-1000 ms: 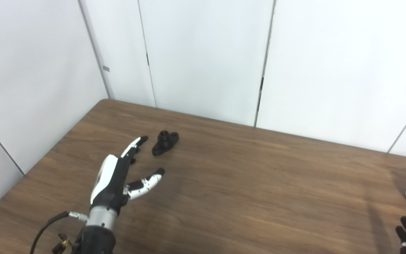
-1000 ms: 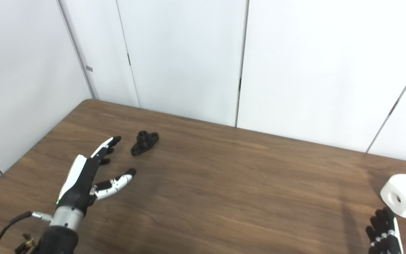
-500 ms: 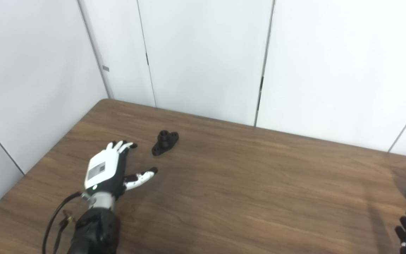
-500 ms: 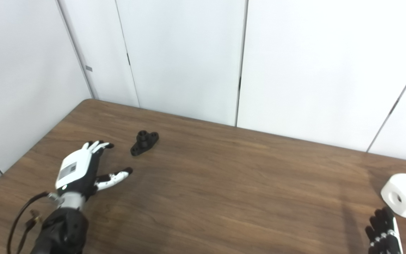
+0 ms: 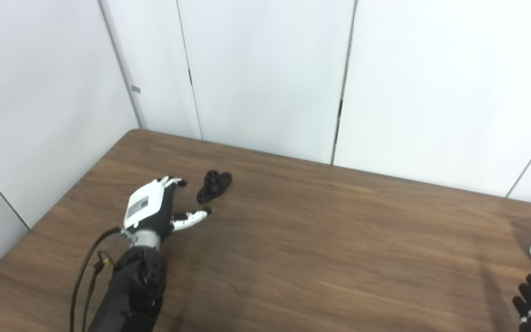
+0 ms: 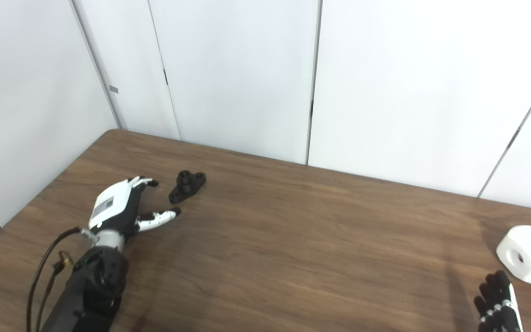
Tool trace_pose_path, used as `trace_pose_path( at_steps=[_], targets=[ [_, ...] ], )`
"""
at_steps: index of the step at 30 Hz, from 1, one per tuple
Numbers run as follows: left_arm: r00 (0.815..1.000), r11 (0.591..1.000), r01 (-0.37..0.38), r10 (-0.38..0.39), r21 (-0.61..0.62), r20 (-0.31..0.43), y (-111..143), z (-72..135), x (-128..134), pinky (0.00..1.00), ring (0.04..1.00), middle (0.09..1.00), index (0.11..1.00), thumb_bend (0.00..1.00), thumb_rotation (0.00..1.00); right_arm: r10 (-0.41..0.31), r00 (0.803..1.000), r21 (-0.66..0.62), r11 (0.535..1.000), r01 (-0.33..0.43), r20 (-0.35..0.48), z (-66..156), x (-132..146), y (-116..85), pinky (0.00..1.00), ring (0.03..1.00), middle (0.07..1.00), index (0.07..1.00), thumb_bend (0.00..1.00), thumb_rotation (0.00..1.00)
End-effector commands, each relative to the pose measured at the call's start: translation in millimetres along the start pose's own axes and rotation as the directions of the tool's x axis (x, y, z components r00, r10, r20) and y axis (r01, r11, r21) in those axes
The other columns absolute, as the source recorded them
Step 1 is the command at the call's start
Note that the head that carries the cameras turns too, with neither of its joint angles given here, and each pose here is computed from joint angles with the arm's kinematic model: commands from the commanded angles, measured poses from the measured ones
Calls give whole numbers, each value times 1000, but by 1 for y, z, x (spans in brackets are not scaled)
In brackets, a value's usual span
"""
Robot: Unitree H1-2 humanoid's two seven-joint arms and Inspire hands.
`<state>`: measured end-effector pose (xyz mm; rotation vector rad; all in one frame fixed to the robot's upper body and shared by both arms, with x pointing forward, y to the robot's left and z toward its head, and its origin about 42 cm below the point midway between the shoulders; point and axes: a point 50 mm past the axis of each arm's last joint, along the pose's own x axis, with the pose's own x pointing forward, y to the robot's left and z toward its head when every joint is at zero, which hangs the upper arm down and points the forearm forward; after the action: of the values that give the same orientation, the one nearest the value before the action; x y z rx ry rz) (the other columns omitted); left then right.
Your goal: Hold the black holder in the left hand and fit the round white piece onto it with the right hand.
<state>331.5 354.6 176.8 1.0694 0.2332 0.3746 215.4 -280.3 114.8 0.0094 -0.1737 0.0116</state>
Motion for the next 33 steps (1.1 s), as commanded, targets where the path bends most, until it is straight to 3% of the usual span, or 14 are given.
trace_pose_path(
  at_steps=[1, 14, 25, 33],
  targets=[
    [995, 996, -88, 87, 19, 37, 19, 12, 18, 955, 984, 948, 834, 775, 423, -22, 992, 11, 1000, 23, -122, -19, -42, -2, 1000, 1000, 1000, 1000, 702, 1000],
    [996, 996, -87, 86, 28, 33, 21, 24, 47, 964, 987, 952, 823, 778, 408, -22, 993, 7, 1000, 23, -117, -19, -44, -1, 1000, 1000, 1000, 1000, 682, 1000],
    [998, 998, -53, 52, 25, 40, 19, 31, 48, 944, 979, 941, 814, 782, 429, -24, 993, 5, 1000, 25, -114, -18, -46, -3, 1000, 1000, 1000, 1000, 679, 1000],
    [999, 999, -31, 30, 31, 42, 13, 34, 48, 912, 968, 933, 776, 780, 390, -15, 994, 15, 1000, 16, -111, -18, -46, -5, 1000, 1000, 1000, 1000, 689, 1000]
  ],
)
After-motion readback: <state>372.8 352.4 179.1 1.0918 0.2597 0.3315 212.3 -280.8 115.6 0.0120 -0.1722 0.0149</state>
